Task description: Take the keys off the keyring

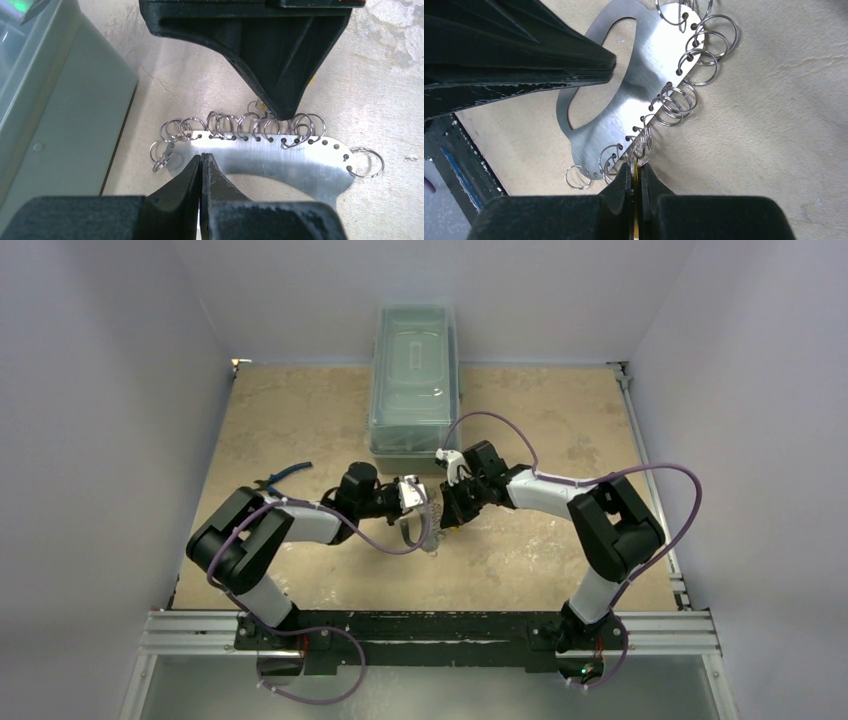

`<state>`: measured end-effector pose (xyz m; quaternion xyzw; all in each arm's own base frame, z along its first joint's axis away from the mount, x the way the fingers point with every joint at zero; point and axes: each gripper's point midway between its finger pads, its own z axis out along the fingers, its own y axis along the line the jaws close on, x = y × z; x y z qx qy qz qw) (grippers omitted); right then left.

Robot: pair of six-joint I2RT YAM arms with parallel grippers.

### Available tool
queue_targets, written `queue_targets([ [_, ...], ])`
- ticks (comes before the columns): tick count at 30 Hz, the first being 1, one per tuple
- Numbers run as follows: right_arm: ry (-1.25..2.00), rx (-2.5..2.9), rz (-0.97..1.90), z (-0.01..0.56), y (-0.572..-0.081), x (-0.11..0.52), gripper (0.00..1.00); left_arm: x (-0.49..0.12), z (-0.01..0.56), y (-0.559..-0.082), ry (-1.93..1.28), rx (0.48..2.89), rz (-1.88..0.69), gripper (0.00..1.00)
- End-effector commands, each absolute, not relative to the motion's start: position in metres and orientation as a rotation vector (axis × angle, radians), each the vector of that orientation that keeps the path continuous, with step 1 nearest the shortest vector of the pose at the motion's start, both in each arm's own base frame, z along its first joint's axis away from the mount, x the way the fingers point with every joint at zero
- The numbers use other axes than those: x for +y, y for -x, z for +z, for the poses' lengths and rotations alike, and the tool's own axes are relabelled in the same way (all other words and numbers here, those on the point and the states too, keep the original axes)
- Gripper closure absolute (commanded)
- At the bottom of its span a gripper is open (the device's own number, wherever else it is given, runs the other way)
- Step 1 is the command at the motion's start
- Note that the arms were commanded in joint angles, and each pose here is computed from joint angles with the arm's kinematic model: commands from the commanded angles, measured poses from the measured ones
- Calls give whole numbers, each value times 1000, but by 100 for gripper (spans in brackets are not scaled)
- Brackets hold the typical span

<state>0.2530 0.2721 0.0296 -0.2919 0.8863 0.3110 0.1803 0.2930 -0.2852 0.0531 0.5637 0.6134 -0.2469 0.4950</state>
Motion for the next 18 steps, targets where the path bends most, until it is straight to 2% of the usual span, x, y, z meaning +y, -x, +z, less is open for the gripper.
queue_targets([
  [1,797,2525,882,28,-257,271,100,-284,71,-295,-1307,1429,-584,100],
  [6,808,2519,884,28,-256,271,100,-294,72,-274,-1431,1342,-689,99],
  [9,824,2497,880,32,-256,270,100,-302,78,-268,-1503,1273,-739,80],
  [12,829,2480,869,34,-257,269,100,-312,78,-269,-1566,1246,-787,74],
  [15,833,2469,854,34,-258,268,100,-318,74,-273,-1599,1232,-795,73],
  [18,838,2456,850,36,-260,269,100,-324,69,-278,-1633,1224,-796,77],
])
